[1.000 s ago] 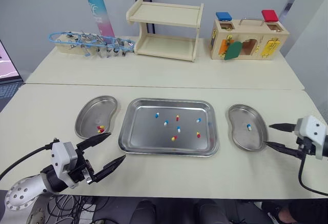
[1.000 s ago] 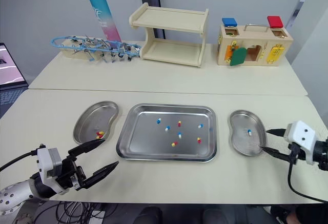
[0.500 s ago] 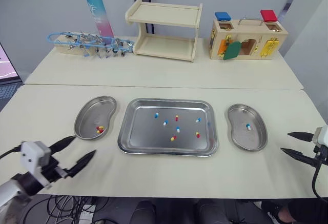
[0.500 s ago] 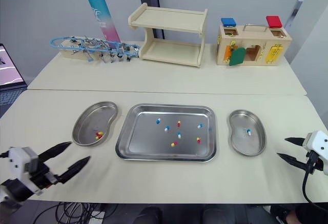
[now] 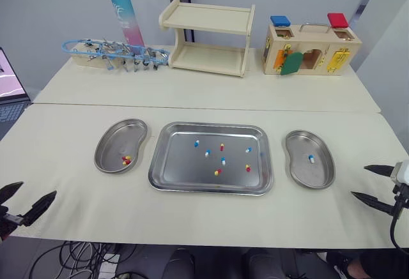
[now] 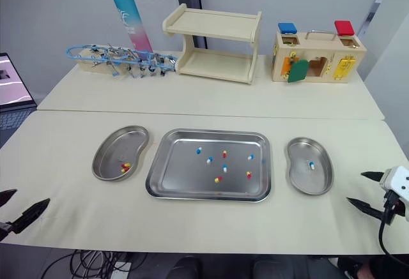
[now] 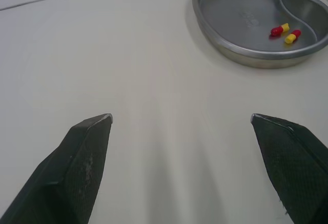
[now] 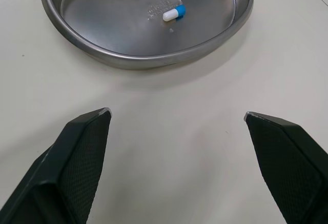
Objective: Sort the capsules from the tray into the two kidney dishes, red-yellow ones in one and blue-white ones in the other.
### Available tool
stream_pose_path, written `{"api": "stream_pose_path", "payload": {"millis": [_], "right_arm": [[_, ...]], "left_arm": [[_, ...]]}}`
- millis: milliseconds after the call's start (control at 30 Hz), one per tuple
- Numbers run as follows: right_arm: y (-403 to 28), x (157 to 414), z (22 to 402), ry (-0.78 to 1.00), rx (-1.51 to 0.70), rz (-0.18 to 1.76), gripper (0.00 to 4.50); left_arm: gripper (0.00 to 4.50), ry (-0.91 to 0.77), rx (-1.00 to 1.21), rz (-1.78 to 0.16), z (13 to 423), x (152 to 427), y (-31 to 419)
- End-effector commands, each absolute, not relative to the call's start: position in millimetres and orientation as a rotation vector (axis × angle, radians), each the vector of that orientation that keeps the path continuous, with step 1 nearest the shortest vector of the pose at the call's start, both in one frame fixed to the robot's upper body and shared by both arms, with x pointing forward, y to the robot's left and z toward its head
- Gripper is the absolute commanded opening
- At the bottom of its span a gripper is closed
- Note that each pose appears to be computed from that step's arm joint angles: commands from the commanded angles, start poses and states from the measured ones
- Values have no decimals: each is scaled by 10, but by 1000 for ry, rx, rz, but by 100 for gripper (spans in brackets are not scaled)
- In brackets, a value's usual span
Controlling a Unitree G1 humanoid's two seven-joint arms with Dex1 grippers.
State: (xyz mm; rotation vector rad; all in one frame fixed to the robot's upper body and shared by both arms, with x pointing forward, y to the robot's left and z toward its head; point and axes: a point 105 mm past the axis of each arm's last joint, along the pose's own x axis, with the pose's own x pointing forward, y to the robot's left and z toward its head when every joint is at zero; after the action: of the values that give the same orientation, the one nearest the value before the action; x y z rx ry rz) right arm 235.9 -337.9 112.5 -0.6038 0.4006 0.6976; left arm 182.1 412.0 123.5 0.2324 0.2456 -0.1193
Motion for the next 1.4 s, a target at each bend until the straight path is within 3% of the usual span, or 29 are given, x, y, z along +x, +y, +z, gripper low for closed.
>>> {"api": "stream_pose_path", "payload": {"millis": [33,267,567,900,1133,1400], "right_arm": [[-3379,2394,1225,382,-635,699,446],[-3358,2397,1197,399,-629,718,446],[-3377,2339,1194,416,-615,720,446],[-3365,2265,1446,435,-643,793,446],[-2399,2540,1760,239,-654,1065,446],[-1128,2914,1784,106,-579,1249,446]], "left_arm": [[450,227,269,-116,1372,1803,4174],[450,279,270,-395,1261,1769,3650],[450,170,166,-714,1227,1867,2601],[450,121,151,-808,1124,2045,2354],[450,89,142,-823,1121,2066,2264],[450,55,120,-795,1127,2090,2127]]}}
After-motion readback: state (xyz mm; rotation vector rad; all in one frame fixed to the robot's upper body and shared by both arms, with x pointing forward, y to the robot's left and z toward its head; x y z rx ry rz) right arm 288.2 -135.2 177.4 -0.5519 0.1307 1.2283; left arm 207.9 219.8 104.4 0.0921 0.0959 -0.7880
